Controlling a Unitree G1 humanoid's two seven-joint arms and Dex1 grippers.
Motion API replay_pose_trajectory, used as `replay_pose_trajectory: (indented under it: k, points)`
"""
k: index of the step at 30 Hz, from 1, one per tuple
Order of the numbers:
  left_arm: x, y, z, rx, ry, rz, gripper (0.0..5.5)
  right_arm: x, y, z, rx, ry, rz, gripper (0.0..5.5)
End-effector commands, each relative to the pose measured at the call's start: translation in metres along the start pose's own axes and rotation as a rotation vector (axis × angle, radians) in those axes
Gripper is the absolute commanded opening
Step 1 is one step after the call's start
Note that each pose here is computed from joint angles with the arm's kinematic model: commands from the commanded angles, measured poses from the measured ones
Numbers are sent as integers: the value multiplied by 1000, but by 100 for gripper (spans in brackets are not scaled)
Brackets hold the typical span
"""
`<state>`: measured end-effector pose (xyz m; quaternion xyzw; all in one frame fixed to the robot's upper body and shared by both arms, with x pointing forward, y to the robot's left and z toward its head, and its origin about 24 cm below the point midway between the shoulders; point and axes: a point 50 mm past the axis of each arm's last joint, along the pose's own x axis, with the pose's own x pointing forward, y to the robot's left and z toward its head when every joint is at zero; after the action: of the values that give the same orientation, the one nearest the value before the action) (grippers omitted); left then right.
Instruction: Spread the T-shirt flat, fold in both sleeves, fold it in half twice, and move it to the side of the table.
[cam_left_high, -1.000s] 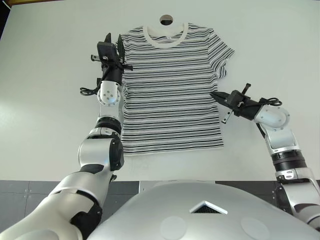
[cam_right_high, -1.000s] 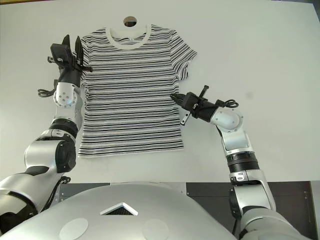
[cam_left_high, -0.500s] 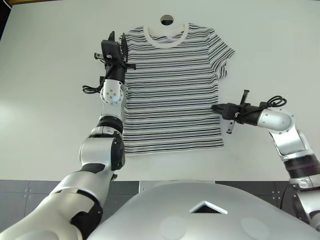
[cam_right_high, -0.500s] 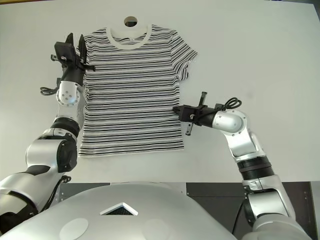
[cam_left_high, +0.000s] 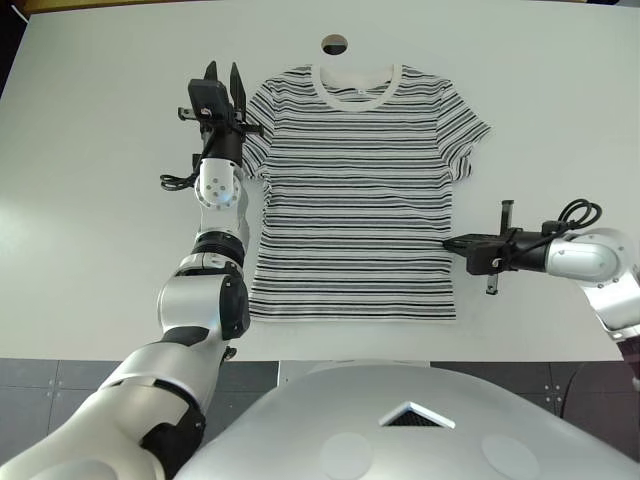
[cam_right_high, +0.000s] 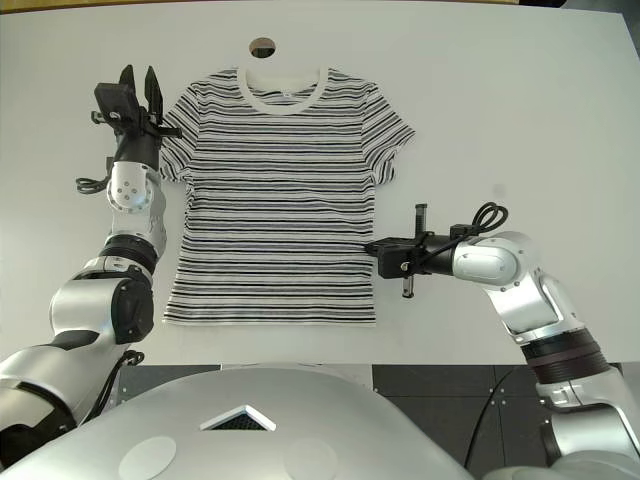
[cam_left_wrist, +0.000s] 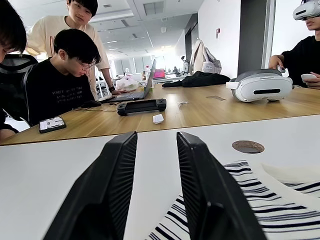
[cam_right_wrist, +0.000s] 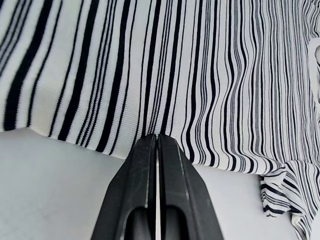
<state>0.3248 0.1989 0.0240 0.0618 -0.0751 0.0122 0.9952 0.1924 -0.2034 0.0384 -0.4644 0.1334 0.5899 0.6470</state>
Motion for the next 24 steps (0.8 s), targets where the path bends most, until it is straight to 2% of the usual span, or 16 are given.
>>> replay_pose_trajectory:
  k: [1, 7, 9, 11, 14, 16, 20, 22, 24]
  points:
    - [5, 3, 5, -5, -11, 0, 148, 0, 39, -19, 80, 109, 190, 10]
    - [4, 7, 4, -29, -7, 7, 148, -3, 33, -22, 99, 112, 131, 10]
    - [5, 8, 4, -51, -3, -4, 148, 0, 23, -9, 108, 3, 36, 10]
    - [5, 11, 5, -101, -2, -30, 166, -5, -1, 15, 152, -187, -145, 10]
    - [5, 19, 8, -176, 20, -136, 198, -35, -39, 45, 271, -494, -445, 10]
    - [3, 24, 8, -200, 53, -224, 224, -49, -52, 48, 326, -594, -578, 10]
    - [0, 38, 11, -184, 124, -303, 284, -54, -70, 36, 403, -614, -788, 10]
    - [-1, 44, 5, -181, 202, -297, 309, -49, -74, 31, 429, -602, -855, 10]
    - [-3, 49, -8, -168, 330, -264, 309, -46, -79, 24, 456, -579, -944, 10]
